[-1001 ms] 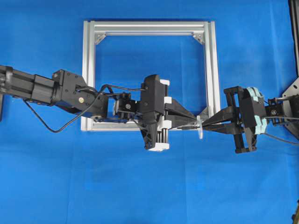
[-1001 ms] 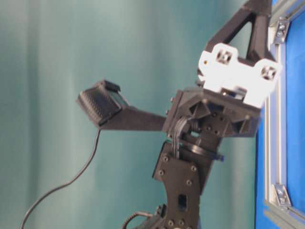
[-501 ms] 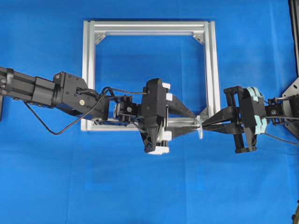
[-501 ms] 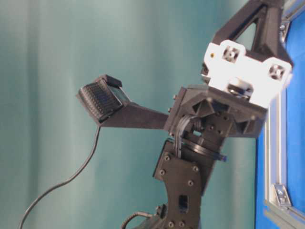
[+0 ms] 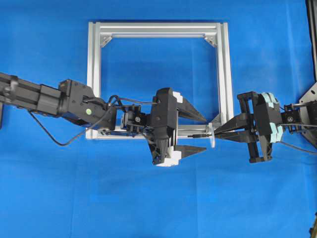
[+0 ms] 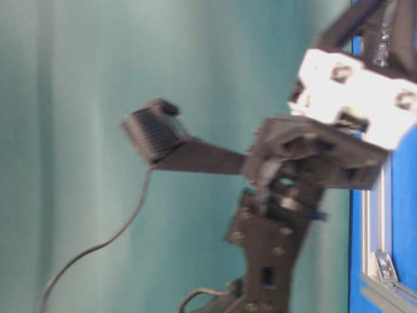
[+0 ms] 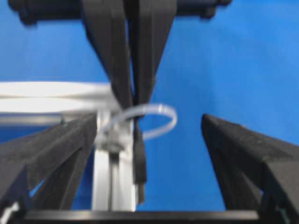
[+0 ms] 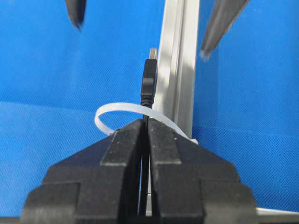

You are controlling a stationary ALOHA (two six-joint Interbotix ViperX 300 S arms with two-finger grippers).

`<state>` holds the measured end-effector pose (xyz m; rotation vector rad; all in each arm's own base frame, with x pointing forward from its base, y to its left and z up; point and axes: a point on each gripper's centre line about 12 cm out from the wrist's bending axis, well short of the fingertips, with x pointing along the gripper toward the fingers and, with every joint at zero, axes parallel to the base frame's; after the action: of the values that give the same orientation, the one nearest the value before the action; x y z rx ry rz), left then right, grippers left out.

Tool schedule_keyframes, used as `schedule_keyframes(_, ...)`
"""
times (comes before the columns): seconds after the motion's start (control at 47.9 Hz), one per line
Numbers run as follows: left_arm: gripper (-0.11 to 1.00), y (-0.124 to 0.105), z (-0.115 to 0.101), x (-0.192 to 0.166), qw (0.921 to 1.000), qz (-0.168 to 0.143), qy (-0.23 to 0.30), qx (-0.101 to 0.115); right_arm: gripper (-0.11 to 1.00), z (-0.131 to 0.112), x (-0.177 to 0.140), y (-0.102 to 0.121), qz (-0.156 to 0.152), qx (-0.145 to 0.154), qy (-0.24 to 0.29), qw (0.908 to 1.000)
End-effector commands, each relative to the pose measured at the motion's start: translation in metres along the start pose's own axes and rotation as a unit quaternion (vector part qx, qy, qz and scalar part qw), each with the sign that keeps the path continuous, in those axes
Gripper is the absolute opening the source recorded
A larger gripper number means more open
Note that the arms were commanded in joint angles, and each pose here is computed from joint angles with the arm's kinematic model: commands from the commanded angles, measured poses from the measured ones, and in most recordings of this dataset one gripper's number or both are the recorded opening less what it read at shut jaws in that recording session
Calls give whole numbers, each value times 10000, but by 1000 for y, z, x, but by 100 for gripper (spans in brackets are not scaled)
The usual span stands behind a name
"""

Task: Insert the wire through the string loop located on the right side.
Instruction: 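Close the left gripper on the USB plug beyond the loop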

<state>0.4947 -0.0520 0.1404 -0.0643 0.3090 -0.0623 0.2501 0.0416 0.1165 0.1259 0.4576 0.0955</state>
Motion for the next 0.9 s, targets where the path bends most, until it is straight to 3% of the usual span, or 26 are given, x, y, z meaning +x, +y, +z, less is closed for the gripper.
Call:
schedule_keyframes(0.0,88,1,7,4,9999,3,-131,-8,-4,8,2,1,18,9,-152,9999)
schedule_keyframes(0.167,88,2,-12,13,10000,21,37,-1,-4,8,2,1,18,9,-152,9999)
schedule_keyframes(0.876,88,4,-11,13,10000,34,13,2,-4,8,2,1,16,8,-137,9999)
